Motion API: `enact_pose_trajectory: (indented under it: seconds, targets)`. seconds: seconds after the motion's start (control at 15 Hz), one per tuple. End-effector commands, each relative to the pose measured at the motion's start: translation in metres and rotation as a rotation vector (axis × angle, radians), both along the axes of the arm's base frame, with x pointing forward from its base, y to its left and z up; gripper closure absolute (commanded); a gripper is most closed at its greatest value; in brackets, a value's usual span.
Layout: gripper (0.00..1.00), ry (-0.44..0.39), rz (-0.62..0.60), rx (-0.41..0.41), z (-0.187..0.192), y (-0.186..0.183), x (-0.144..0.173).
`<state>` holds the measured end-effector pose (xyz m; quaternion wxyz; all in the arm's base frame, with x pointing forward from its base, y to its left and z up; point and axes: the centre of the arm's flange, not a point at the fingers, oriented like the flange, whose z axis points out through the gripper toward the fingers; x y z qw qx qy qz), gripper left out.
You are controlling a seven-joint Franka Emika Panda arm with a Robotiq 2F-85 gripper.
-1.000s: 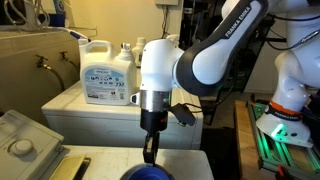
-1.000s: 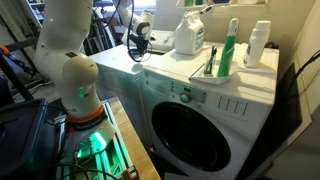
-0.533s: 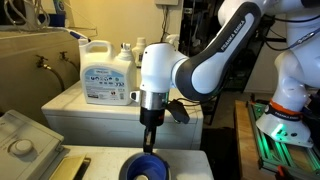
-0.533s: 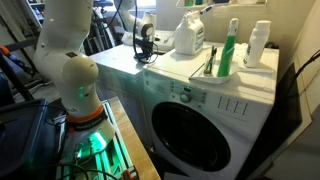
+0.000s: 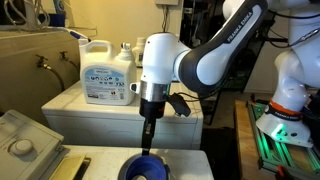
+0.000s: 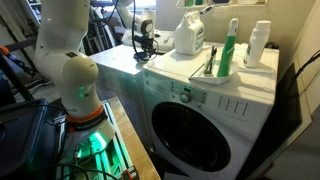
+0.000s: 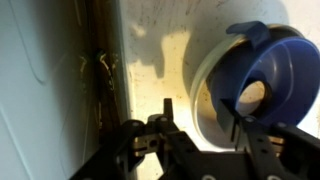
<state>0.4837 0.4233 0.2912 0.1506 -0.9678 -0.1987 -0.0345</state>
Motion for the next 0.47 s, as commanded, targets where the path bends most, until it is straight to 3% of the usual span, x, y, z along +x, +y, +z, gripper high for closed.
enact_pose_trajectory:
  seconds: [0.0,0.13,0.33,0.4]
  targets:
    - [0.16,-0.063,-0.098,-0.037,0.065,-0.053,-0.019]
    - [0.03,-0.104,-0.176,0.003,0.091,-0.081,-0.019]
    - [0.00,-0.139,-0.239,0.170,0.129,-0.136,-0.019]
    - [0.00,-0.123,-0.216,0.108,0.113,-0.088,0.004]
